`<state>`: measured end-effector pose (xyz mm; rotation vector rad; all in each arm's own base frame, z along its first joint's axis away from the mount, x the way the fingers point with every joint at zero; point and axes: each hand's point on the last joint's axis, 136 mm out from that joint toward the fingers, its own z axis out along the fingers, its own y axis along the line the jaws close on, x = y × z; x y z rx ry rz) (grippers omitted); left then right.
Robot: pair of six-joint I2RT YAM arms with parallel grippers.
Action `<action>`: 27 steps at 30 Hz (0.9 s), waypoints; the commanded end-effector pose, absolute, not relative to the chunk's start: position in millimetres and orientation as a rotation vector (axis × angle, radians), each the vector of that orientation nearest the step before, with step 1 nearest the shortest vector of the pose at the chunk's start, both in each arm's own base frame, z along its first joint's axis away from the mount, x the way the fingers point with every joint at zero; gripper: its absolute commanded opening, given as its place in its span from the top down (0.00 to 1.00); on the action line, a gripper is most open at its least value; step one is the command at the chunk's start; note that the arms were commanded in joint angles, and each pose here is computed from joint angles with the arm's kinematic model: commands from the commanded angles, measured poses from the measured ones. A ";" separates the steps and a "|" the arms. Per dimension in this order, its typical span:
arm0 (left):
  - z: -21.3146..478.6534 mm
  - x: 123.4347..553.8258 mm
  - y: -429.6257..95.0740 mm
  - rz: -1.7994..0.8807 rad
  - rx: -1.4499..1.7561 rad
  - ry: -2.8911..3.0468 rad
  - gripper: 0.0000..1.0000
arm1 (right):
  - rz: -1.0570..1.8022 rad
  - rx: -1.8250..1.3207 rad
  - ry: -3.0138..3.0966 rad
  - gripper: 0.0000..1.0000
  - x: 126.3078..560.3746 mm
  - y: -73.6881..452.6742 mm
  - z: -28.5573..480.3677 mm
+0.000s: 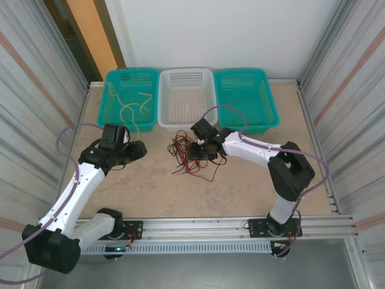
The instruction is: Untangle the cables
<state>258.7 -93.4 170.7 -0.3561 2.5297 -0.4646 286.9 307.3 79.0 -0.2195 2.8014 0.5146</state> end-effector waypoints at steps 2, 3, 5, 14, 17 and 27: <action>201.8 260.7 -116.6 -0.561 -0.279 2.427 0.46 | 0.400 -0.229 2.841 0.59 296.2 308.9 64.1; 204.6 260.3 -123.2 -0.589 -0.263 2.416 0.46 | 0.377 -0.229 2.843 0.67 298.8 308.5 62.1; 207.4 258.9 -134.7 -0.631 -0.235 2.409 0.46 | 0.336 -0.230 2.849 0.82 300.9 305.9 58.0; 199.8 257.7 -178.8 -0.753 -0.140 2.423 0.44 | 0.220 -0.328 2.704 1.00 268.8 284.6 116.8; 201.5 257.6 -202.3 -0.803 -0.065 2.404 0.42 | 0.234 -0.378 2.616 1.00 257.0 279.5 148.1; 166.5 263.4 -263.2 -0.884 0.039 2.489 0.40 | 0.405 -0.376 2.530 0.78 259.3 287.9 191.3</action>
